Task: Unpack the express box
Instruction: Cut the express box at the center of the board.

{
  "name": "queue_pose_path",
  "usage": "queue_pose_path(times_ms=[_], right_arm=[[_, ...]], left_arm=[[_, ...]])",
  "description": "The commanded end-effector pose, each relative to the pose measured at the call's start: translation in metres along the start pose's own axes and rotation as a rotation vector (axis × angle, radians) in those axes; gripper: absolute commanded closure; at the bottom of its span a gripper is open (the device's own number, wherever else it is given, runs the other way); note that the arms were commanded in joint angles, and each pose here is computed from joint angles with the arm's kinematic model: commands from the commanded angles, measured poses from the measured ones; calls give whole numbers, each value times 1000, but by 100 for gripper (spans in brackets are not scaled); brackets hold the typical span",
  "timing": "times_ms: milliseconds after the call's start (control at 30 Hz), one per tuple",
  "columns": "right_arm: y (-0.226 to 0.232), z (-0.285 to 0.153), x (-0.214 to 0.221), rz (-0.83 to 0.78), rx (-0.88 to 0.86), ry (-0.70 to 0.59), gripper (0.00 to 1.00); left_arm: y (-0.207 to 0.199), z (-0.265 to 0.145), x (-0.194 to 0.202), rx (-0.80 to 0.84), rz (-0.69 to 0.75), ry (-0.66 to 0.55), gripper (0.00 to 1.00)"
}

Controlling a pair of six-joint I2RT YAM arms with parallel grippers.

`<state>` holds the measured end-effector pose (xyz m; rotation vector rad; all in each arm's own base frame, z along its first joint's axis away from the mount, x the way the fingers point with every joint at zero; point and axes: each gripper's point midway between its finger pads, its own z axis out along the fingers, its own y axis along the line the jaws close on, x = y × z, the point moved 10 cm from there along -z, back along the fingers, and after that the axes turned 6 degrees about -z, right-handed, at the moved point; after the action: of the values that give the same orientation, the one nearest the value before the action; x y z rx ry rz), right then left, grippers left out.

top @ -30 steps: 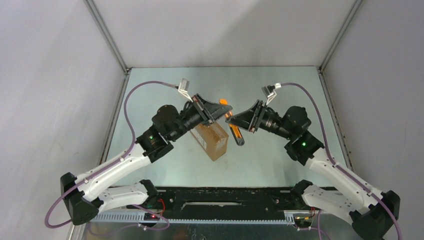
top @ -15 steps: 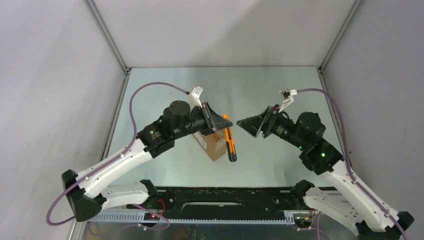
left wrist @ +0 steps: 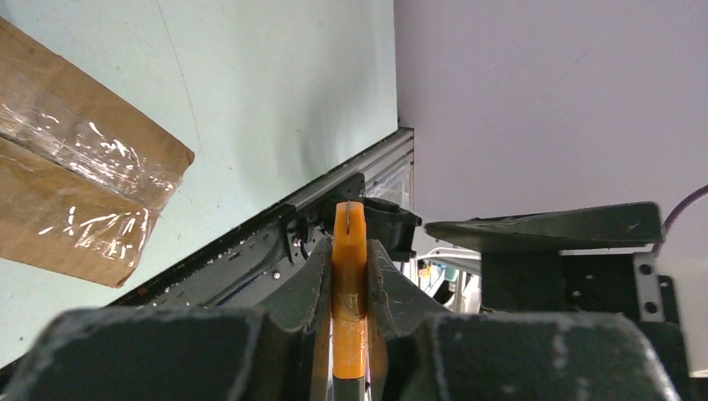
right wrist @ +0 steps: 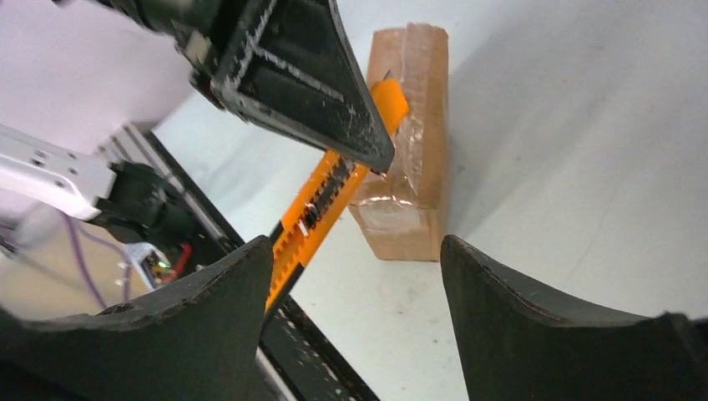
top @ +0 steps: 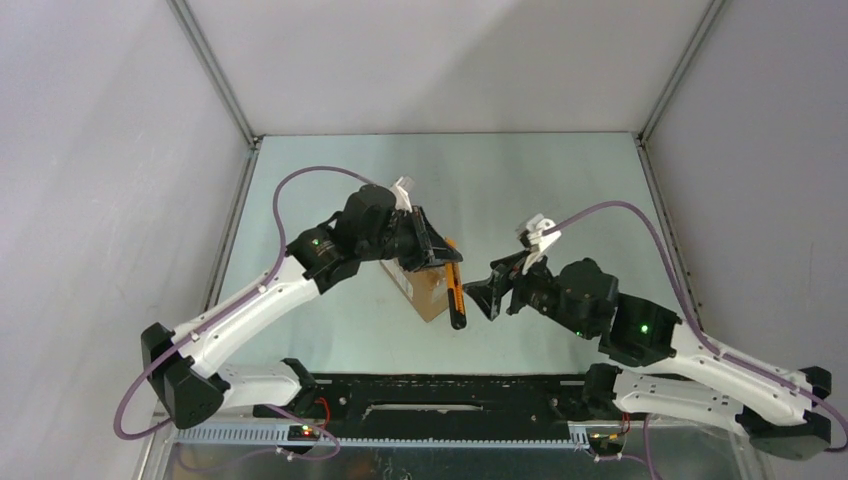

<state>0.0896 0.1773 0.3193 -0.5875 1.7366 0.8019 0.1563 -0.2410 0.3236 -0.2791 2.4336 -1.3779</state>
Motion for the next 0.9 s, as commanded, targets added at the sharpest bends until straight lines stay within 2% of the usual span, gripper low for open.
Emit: queue_pose_path(times_ms=[0,467,867], right_arm=[[0,4,-4,-141,109,-7,25],[6,15,-2,-172,160,-20,25],[13,7,-7,-52,91,-41,25]], left_arm=[[-24,-13,-5,75,-21,36,100],[-24,-12,-6,77,-35,44,100],[-17,-13,-10,78,-63,-11,100]])
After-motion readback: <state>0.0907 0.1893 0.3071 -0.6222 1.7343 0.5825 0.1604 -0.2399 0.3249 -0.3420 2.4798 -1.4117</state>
